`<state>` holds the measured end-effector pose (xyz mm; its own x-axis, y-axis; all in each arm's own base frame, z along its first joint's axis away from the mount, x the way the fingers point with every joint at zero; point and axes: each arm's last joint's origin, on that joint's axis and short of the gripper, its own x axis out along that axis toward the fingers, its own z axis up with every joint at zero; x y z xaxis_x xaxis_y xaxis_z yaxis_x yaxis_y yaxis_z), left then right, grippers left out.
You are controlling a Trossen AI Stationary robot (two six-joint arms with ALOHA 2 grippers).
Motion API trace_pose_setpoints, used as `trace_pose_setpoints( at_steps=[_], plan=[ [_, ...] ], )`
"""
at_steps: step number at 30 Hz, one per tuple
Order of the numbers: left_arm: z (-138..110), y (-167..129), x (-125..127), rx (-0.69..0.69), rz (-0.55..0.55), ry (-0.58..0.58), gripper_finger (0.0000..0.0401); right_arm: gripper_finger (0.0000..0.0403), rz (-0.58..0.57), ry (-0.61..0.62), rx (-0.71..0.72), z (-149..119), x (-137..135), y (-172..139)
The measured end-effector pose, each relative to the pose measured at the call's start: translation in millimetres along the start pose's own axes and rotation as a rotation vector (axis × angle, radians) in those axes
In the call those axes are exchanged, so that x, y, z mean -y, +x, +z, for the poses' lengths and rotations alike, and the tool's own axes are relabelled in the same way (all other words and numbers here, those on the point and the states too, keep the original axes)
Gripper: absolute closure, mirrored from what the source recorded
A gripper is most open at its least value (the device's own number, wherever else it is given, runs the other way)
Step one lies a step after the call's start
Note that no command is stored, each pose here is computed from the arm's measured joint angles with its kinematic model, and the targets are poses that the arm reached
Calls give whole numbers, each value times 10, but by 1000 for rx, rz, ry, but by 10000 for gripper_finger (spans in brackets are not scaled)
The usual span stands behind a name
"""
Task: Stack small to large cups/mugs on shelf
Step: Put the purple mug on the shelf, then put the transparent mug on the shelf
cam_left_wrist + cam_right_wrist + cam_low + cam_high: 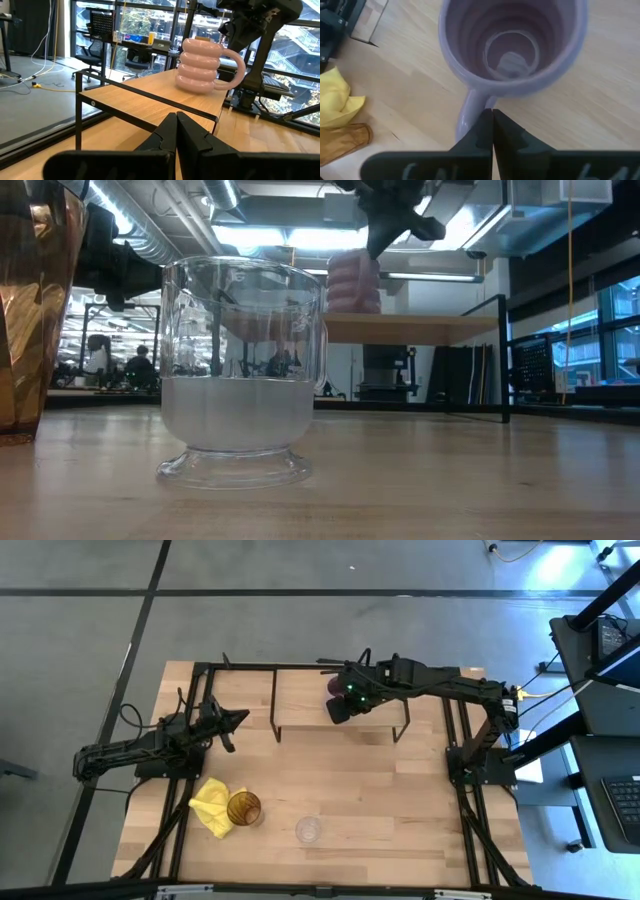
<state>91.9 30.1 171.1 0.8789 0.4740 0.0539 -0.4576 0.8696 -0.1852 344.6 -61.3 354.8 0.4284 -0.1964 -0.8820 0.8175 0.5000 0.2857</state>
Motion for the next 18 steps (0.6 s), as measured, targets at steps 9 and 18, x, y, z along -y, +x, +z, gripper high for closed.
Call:
trace_pose_setpoints(
  at_steps=[9, 18],
  plan=[
    [2, 0, 0, 2, 0, -1, 401, 398, -9, -24, -26, 7, -49, 168],
    [-2, 0, -1, -1, 1, 0, 401, 398, -13, -59, -36, 15, -46, 98]
  ],
)
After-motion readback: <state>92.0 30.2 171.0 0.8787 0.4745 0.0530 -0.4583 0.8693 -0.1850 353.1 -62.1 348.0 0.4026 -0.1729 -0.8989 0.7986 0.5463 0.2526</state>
